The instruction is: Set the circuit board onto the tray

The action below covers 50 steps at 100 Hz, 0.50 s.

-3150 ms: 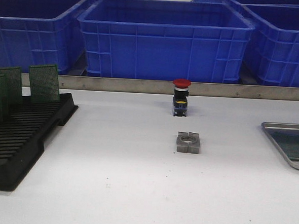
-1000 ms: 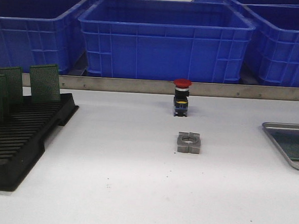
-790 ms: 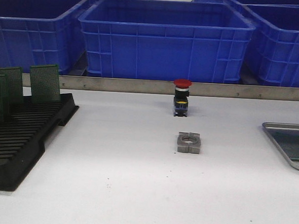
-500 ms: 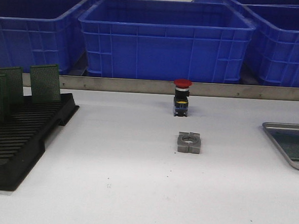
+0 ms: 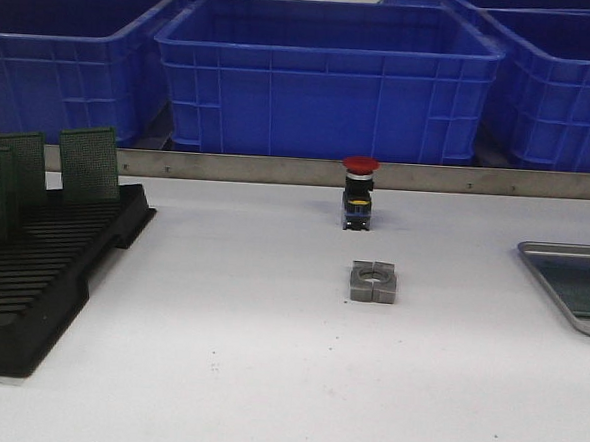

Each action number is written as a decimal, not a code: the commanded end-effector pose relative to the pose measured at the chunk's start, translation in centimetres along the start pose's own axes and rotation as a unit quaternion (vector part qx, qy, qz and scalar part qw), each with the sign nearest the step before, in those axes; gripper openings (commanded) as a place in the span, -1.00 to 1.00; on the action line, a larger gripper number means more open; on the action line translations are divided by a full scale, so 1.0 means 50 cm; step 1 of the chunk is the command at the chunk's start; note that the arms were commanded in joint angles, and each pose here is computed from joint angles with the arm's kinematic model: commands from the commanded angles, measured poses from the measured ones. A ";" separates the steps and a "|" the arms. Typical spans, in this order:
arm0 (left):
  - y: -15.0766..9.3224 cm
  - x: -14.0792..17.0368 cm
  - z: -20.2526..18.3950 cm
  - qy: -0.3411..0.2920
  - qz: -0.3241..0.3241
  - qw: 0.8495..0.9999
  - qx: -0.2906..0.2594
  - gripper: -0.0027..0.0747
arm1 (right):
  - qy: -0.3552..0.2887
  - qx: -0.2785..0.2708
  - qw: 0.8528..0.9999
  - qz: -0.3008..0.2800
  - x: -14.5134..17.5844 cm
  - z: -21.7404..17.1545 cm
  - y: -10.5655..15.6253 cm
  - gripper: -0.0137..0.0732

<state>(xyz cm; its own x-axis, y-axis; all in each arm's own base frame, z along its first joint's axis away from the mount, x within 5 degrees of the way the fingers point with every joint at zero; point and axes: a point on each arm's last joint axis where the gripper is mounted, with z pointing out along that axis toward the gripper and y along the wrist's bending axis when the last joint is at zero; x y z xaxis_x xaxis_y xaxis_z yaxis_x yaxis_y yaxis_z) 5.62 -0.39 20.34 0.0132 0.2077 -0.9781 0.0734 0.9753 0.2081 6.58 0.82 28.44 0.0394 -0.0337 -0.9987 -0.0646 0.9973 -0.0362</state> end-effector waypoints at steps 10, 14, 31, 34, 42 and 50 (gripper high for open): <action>0.001 0.008 -0.002 -0.034 -0.011 0.999 -0.019 -0.98 | -0.029 0.023 0.999 -0.001 -0.024 -0.001 -0.009 -0.84; 0.001 0.008 -0.002 -0.034 -0.015 0.999 -0.019 -0.98 | -0.029 0.023 0.999 -0.001 -0.024 -0.001 -0.009 -0.84; 0.001 0.008 -0.002 -0.034 -0.019 0.999 -0.019 -0.98 | -0.029 0.023 0.999 -0.001 -0.024 -0.001 -0.009 -0.84; 0.001 0.008 -0.002 -0.034 -0.019 0.999 -0.019 -0.98 | -0.029 0.023 0.999 -0.001 -0.024 -0.001 -0.009 -0.84; 0.001 0.008 -0.002 -0.034 -0.019 0.999 -0.019 -0.98 | -0.029 0.023 0.999 -0.001 -0.024 -0.001 -0.009 -0.84; 0.001 0.008 -0.002 -0.034 -0.019 0.999 -0.019 -0.98 | -0.029 0.023 0.999 -0.001 -0.024 -0.001 -0.009 -0.84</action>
<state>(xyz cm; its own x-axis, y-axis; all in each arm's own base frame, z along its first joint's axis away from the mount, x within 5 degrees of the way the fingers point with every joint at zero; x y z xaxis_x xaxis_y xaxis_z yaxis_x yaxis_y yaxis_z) 5.63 -0.23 20.35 0.0075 0.1903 -0.9817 0.0441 0.9807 0.1905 6.58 0.82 28.44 0.0394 -0.0337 -0.9987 -0.0646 0.9973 -0.0362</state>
